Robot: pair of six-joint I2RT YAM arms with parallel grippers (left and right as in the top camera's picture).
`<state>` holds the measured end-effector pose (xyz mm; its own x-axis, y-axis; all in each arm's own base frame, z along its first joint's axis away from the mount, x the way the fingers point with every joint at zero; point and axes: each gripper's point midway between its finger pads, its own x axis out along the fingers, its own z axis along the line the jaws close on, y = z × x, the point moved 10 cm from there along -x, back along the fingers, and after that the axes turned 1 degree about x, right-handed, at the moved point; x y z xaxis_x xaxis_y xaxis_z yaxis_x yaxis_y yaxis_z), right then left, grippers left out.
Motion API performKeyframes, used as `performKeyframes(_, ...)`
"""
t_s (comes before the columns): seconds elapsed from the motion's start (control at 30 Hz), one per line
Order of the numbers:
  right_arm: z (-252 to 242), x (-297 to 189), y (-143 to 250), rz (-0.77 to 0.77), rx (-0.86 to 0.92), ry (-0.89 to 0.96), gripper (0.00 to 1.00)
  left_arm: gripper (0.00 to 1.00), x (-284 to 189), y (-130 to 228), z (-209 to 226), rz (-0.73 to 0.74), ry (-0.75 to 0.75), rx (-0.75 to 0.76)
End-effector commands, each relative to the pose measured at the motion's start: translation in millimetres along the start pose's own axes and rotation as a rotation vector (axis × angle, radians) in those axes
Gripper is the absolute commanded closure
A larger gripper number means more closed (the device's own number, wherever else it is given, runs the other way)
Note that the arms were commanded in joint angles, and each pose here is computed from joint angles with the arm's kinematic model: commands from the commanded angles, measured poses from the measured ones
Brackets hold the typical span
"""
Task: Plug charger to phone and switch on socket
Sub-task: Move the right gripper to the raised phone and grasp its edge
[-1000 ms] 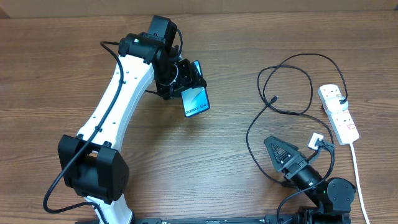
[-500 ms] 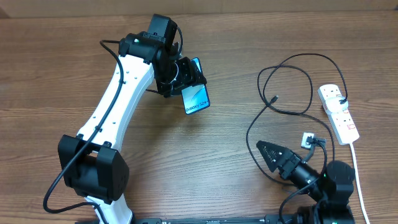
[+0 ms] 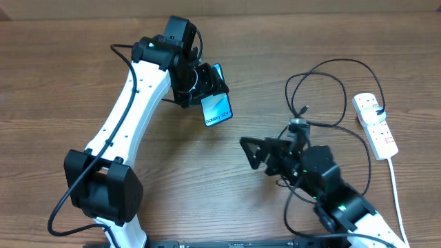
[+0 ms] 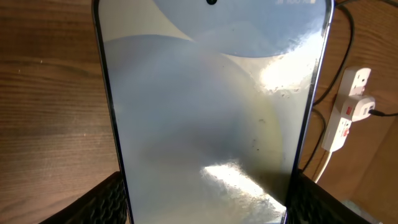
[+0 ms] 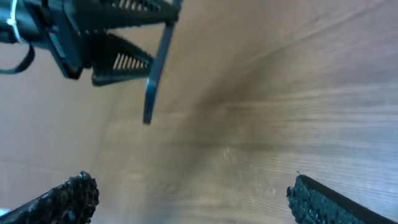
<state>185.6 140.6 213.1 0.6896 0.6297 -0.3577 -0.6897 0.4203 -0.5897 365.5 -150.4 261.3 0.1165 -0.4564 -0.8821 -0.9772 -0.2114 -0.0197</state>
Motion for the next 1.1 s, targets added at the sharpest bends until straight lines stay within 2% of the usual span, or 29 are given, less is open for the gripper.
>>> performKeyframes(0.0,3.5,25.4,-7.6,-0.154,-0.006,0.061,0.0,0.43,-11.0,-2.4,-7.0,-0.031,0.032,-0.011)
performKeyframes(0.13,6.0,68.9,-1.7,-0.196,0.147,-0.064,0.0,0.43,-11.1,-3.4,-7.6,-0.037,0.036,-0.015)
performKeyframes(0.23,4.4,79.5,-0.8,-0.217,0.195,-0.102,0.0,0.43,-11.1,-4.1,-8.1,-0.041,0.04,-0.03)
performKeyframes(0.4,7.7,87.9,-2.0,-0.26,0.196,-0.174,0.0,0.43,-10.2,-5.8,-13.2,-0.061,0.058,-0.037)
performKeyframes(0.8,1.7,90.7,-2.8,-0.301,0.203,-0.128,0.07,0.43,-4.1,0.6,-28.4,-0.063,0.078,-0.046)
performKeyframes(1.07,4.3,92.4,-7.9,-0.327,0.208,-0.113,0.22,0.43,1.9,10.9,-40.3,-0.043,0.081,-0.031)
